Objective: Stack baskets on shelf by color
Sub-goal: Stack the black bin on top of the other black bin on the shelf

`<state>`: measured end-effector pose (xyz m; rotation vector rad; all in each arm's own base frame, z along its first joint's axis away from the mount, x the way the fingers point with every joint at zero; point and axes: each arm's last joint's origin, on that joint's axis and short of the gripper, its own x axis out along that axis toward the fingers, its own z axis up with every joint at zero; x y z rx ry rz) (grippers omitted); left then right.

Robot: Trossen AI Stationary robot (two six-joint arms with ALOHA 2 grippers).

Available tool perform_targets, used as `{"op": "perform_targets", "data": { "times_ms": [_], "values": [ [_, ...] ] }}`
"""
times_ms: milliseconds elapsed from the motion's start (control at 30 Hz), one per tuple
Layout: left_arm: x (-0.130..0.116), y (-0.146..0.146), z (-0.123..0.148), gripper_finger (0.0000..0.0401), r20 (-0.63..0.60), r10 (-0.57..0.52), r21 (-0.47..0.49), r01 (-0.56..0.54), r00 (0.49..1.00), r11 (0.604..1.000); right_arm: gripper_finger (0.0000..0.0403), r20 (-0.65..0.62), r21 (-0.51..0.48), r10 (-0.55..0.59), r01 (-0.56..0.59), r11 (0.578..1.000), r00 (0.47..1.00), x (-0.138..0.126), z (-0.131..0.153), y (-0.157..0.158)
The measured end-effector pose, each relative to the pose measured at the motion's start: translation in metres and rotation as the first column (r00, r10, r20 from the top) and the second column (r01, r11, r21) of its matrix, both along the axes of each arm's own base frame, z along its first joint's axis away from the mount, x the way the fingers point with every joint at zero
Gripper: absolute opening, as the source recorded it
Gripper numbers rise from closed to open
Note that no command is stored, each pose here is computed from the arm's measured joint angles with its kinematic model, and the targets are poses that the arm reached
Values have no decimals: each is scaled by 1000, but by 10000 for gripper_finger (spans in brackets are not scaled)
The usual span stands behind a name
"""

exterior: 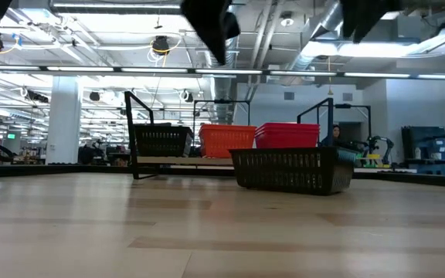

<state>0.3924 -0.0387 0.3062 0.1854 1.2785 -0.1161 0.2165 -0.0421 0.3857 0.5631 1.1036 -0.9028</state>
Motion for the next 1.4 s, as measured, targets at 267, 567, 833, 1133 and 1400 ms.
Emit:
{"op": "perform_targets", "data": {
  "times_ms": [267,567,833,1133,1400],
  "values": [
    [18,-3,5,0,188,-110,-41,119,976,992,168,318,-29,-127,143,989,939,-70,41,20],
    [24,-6,8,21,252,-236,10,242,938,970,173,457,-90,-3,50,995,890,-89,56,31],
    [40,-8,-22,103,188,-308,58,303,933,951,171,351,-236,231,-153,960,907,-79,56,30],
    [60,-21,-81,118,43,-337,88,332,941,939,168,230,-279,331,-264,923,915,-47,47,21],
    [66,-22,-105,118,-39,-371,195,372,928,908,159,260,-281,352,-279,918,899,-45,49,21]
  ]
}}
